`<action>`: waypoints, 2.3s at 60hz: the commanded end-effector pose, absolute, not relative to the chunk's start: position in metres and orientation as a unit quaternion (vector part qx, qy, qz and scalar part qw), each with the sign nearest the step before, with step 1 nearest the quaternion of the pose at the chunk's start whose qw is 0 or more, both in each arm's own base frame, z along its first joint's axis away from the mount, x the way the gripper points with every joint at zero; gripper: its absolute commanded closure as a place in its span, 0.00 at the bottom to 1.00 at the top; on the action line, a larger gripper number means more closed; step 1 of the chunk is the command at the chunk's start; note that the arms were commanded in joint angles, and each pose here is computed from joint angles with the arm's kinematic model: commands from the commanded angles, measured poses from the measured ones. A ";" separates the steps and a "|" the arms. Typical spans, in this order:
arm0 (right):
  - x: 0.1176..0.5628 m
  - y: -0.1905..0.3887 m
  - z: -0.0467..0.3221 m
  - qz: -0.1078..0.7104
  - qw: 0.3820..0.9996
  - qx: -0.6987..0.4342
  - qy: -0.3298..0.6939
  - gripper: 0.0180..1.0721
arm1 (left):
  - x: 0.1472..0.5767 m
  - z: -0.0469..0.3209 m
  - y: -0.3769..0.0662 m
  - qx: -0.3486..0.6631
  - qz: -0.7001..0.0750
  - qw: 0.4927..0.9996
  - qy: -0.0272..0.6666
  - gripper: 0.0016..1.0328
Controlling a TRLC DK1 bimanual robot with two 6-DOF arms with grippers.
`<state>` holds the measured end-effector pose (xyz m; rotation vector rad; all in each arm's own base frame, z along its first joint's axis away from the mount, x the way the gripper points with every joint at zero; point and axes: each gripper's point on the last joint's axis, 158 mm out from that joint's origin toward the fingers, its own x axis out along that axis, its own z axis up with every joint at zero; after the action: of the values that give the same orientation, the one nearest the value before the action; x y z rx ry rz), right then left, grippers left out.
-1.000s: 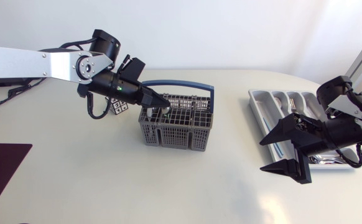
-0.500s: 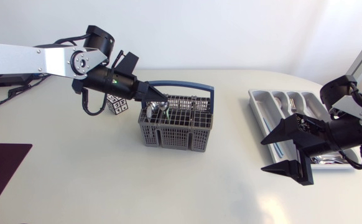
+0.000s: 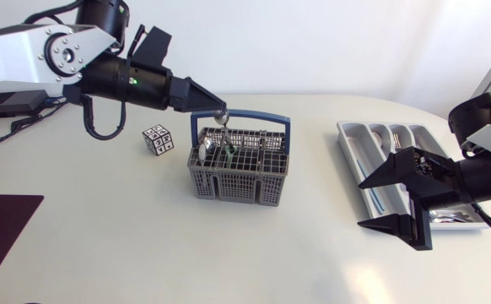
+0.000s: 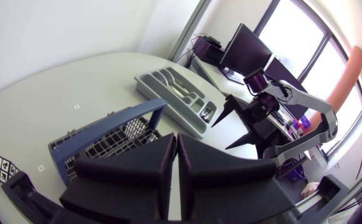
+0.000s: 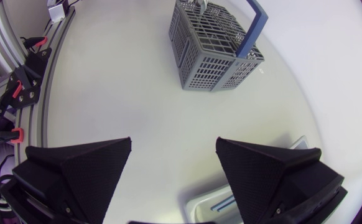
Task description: Transfer all utensils from the basket to the drawer tray.
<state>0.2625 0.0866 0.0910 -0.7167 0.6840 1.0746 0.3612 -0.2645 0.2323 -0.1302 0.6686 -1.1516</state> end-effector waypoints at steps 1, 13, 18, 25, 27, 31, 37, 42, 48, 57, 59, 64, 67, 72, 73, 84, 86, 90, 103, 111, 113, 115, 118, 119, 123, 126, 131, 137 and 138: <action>0.258 0.096 0.102 0.491 0.751 -0.314 0.309 0.07 | 0.334 0.261 -0.270 -0.056 -0.554 0.781 0.283 0.97; 0.255 0.131 0.141 0.485 0.782 -0.294 0.260 0.07 | 0.288 0.263 -0.287 0.013 -0.603 0.761 0.239 0.97; 0.251 0.148 0.152 0.490 0.789 -0.281 0.242 0.07 | 0.275 0.256 -0.293 0.034 -0.620 0.749 0.230 0.97; 0.250 0.174 0.164 0.496 0.799 -0.265 0.212 0.10 | 0.260 0.250 -0.302 0.058 -0.642 0.731 0.223 0.97; 0.249 0.180 0.167 0.499 0.800 -0.263 0.204 0.11 | 0.257 0.249 -0.304 0.065 -0.647 0.727 0.220 0.97; 0.248 0.190 0.171 0.505 0.800 -0.258 0.194 0.13 | 0.247 0.247 -0.311 0.076 -0.659 0.717 0.215 0.97; 0.246 0.213 0.175 0.514 0.801 -0.256 0.170 0.20 | 0.231 0.245 -0.320 0.088 -0.678 0.699 0.210 0.97; 0.245 0.226 0.176 0.526 0.796 -0.257 0.155 0.29 | 0.222 0.245 -0.326 0.096 -0.689 0.688 0.207 0.97; 0.243 0.239 0.172 0.540 0.788 -0.259 0.146 0.43 | 0.212 0.243 -0.332 0.106 -0.701 0.675 0.206 0.97; 0.235 0.254 0.170 0.559 0.774 -0.266 0.133 0.60 | 0.209 0.243 -0.335 0.119 -0.708 0.669 0.194 0.97; 0.233 0.255 0.170 0.561 0.772 -0.266 0.133 0.62 | 0.209 0.242 -0.336 0.122 -0.709 0.668 0.192 0.97; 0.231 0.259 0.171 0.563 0.769 -0.274 0.127 0.73 | 0.208 0.240 -0.337 0.128 -0.710 0.665 0.189 0.97; 0.230 0.259 0.171 0.561 0.769 -0.280 0.125 0.80 | 0.209 0.236 -0.337 0.136 -0.709 0.665 0.188 0.97; 0.230 0.258 0.172 0.560 0.769 -0.280 0.124 0.82 | 0.208 0.231 -0.337 0.149 -0.709 0.664 0.183 0.97; 0.229 0.258 0.172 0.561 0.769 -0.280 0.123 0.83 | 0.208 0.230 -0.337 0.151 -0.710 0.663 0.182 0.97; 0.225 0.260 0.168 0.569 0.761 -0.285 0.128 0.91 | 0.206 0.227 -0.337 0.157 -0.712 0.660 0.180 0.97; 0.225 0.260 0.168 0.570 0.760 -0.284 0.129 0.92 | 0.206 0.226 -0.337 0.158 -0.713 0.659 0.180 0.97; 0.224 0.260 0.169 0.571 0.760 -0.284 0.129 0.95 | 0.206 0.226 -0.337 0.159 -0.713 0.660 0.179 0.97; 0.224 0.259 0.164 0.570 0.759 -0.284 0.136 0.95 | 0.204 0.223 -0.335 0.163 -0.713 0.658 0.178 0.92; 0.219 0.261 0.148 0.581 0.744 -0.292 0.154 0.95 | 0.213 0.227 -0.336 0.175 -0.703 0.670 0.163 0.55; 0.217 0.260 0.143 0.583 0.740 -0.294 0.160 0.95 | 0.219 0.229 -0.336 0.181 -0.695 0.678 0.158 0.44; 0.217 0.259 0.138 0.583 0.738 -0.295 0.165 0.95 | 0.225 0.231 -0.337 0.190 -0.685 0.687 0.151 0.33; 0.216 0.259 0.131 0.586 0.734 -0.297 0.171 0.95 | 0.236 0.238 -0.339 0.200 -0.667 0.705 0.135 0.21; 0.215 0.258 0.127 0.587 0.732 -0.299 0.175 0.95 | 0.239 0.240 -0.339 0.202 -0.661 0.711 0.131 0.19; 0.214 0.254 0.116 0.588 0.726 -0.305 0.186 0.95 | 0.254 0.247 -0.339 0.213 -0.636 0.733 0.114 0.12; 0.214 0.248 0.109 0.586 0.723 -0.310 0.193 0.95 | 0.263 0.251 -0.338 0.213 -0.622 0.746 0.105 0.07; 0.225 0.230 0.103 0.567 0.734 -0.316 0.202 0.95 | 0.296 0.251 -0.330 0.245 -0.559 0.786 0.097 0.07; 0.247 0.196 0.097 0.529 0.752 -0.330 0.214 0.95 | 0.321 0.244 -0.314 0.280 -0.512 0.806 0.099 0.07; 0.251 0.189 0.096 0.521 0.756 -0.332 0.215 0.95 | 0.325 0.240 -0.310 0.290 -0.503 0.808 0.104 0.07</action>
<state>0.2428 0.2135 0.1070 -0.6932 0.4456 1.1821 0.3085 -0.3231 0.2523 0.5637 0.2024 -1.1434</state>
